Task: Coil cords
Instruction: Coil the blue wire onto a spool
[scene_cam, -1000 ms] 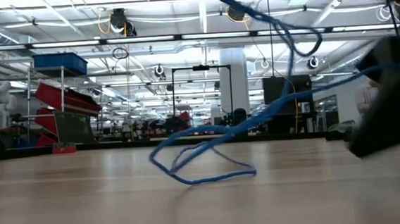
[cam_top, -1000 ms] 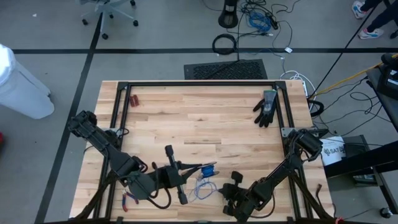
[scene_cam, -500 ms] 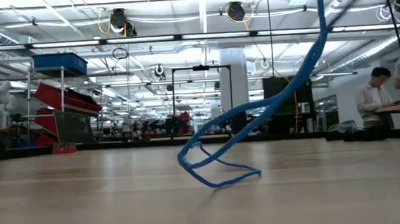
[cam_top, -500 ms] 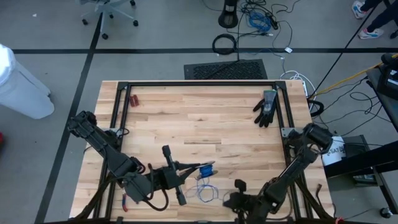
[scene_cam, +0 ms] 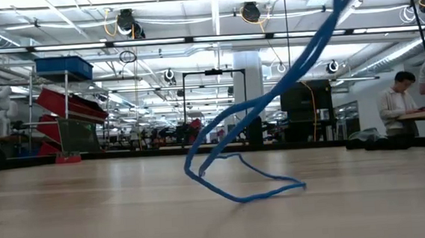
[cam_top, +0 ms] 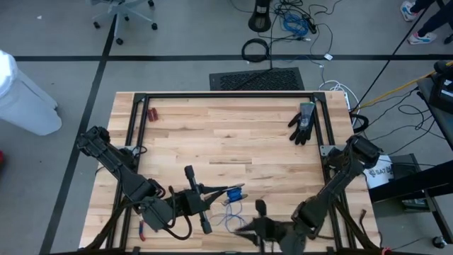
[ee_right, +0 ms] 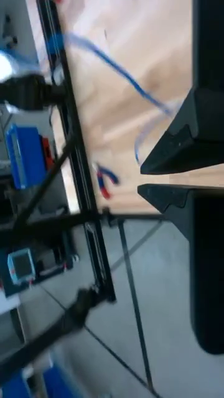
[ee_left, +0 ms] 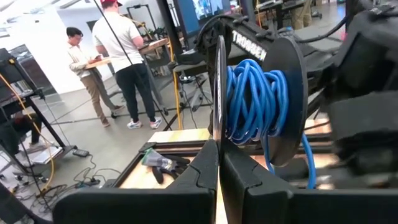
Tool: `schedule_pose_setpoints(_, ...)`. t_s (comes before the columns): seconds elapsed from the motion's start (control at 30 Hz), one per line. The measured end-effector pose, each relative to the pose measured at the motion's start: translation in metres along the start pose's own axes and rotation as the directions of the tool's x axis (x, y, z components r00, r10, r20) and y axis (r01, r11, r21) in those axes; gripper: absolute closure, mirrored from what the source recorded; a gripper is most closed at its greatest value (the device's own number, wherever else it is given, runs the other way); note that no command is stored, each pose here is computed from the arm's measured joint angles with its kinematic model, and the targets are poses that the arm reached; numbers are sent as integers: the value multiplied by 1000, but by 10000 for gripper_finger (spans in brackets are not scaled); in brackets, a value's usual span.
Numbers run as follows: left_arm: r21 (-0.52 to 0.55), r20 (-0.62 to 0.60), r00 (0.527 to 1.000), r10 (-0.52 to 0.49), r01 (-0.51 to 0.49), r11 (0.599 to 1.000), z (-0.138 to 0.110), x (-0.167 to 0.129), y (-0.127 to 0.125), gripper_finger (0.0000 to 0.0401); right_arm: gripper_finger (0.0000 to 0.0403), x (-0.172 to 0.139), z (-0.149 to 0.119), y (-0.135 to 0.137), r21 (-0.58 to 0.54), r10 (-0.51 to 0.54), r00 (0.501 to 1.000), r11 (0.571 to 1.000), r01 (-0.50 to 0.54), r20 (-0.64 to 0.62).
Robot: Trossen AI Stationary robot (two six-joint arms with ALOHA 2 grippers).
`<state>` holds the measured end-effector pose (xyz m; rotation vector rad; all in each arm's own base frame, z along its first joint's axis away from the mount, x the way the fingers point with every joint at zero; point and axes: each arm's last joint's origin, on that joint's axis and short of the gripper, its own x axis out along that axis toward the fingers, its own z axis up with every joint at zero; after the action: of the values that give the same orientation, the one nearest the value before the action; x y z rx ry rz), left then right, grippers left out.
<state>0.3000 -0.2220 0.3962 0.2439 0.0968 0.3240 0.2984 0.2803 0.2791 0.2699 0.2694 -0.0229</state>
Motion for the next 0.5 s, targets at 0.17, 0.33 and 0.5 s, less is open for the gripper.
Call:
schedule_pose_setpoints(0.17,-6,9,1000,9,-8,1000,2,0,0,395,378,12,23,-7,4,15,1000,1000,-15,8)
schedule_pose_setpoints(0.33,6,15,998,55,-55,998,4,1,2,395,378,16,35,-10,-29,15,1000,999,-15,19)
schedule_pose_setpoints(0.5,3,20,998,60,-61,998,5,1,3,395,378,17,35,-12,-68,-2,1000,998,2,5)
